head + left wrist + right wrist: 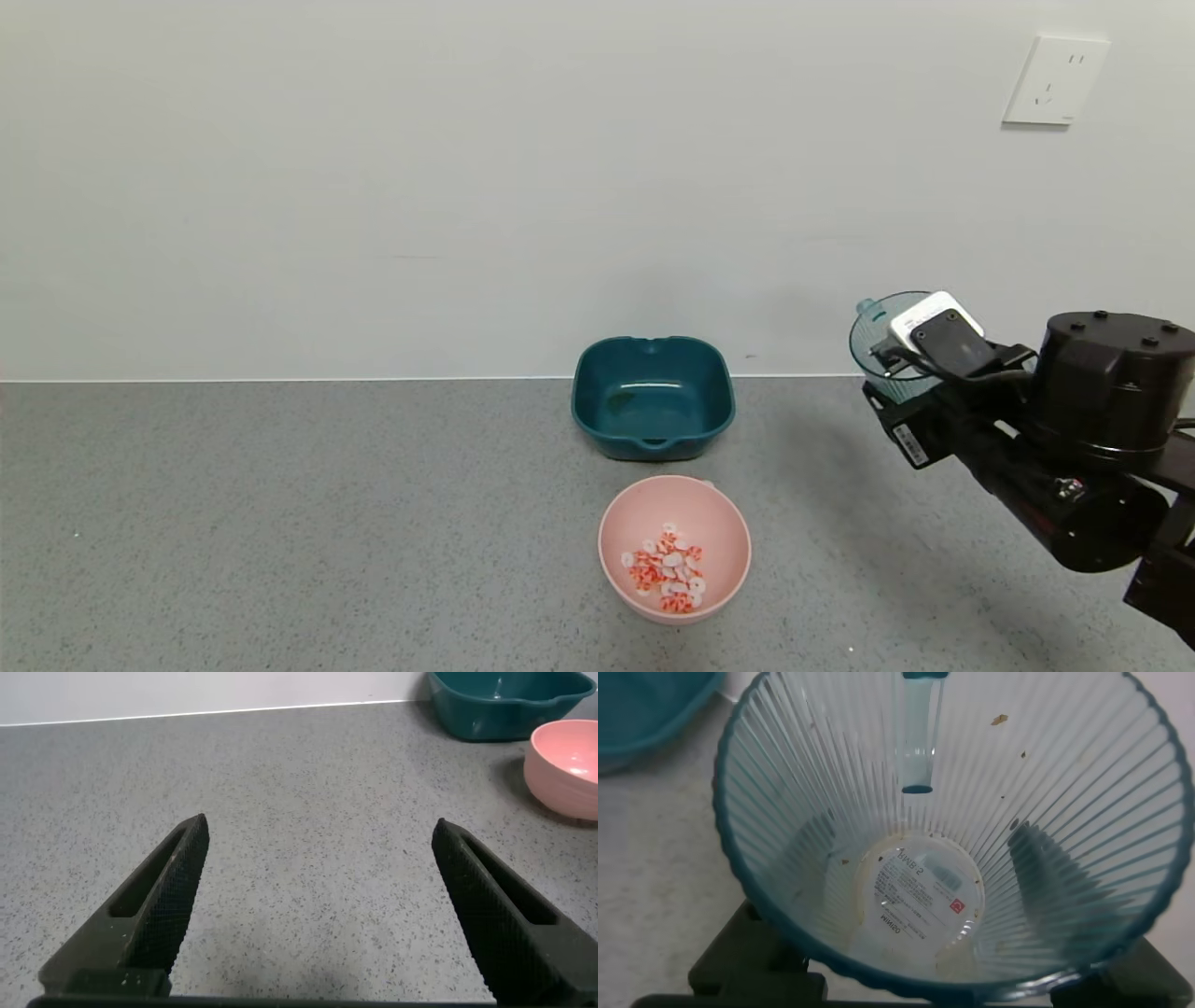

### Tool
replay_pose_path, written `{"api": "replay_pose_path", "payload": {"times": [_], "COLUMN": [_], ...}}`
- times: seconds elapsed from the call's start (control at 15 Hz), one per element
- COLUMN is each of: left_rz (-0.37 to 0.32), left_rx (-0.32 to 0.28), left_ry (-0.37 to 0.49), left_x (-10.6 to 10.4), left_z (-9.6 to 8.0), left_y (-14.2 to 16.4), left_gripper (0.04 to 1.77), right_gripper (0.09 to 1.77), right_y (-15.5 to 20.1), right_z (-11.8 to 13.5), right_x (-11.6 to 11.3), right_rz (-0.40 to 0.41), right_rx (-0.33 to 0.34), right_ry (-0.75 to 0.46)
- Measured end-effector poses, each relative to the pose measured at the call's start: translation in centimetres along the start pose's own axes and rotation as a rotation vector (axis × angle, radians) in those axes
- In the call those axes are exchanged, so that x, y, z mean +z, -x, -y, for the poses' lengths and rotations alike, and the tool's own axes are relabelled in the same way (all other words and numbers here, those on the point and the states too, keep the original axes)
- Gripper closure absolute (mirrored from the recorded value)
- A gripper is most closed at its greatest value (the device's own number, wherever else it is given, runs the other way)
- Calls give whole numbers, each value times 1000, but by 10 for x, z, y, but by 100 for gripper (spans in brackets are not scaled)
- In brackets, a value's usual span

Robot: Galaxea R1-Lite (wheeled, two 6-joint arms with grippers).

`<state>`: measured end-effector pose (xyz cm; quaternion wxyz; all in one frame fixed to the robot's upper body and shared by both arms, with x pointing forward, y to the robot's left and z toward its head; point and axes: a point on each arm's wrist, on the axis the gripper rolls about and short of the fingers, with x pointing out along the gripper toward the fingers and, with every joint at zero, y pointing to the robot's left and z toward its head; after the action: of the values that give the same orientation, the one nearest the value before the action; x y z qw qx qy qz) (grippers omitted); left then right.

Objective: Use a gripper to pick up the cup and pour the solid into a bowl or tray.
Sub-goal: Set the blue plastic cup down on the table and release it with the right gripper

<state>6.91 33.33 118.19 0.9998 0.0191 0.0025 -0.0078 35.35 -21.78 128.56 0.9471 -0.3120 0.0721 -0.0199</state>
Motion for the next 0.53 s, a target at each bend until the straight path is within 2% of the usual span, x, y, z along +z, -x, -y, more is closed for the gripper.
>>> {"api": "replay_pose_path", "payload": {"times": [0.13,0.2,0.47,0.53], "left_rz": [0,0,0,0], "left_rx": [0,0,0,0], "left_ry": [0,0,0,0], "left_x": [0,0,0,0], "left_z": [0,0,0,0], "left_y": [0,0,0,0], "left_gripper": [9,9,9,9], "right_gripper": [52,52,52,52], "right_y": [5,7,12,13], "right_z": [5,9,16,15], "right_x": [-7,-11,-15,-16], "right_rz": [14,18,20,24], "right_rx": [104,132,148,177], "right_ry": [-124,-172,-364,-407]}}
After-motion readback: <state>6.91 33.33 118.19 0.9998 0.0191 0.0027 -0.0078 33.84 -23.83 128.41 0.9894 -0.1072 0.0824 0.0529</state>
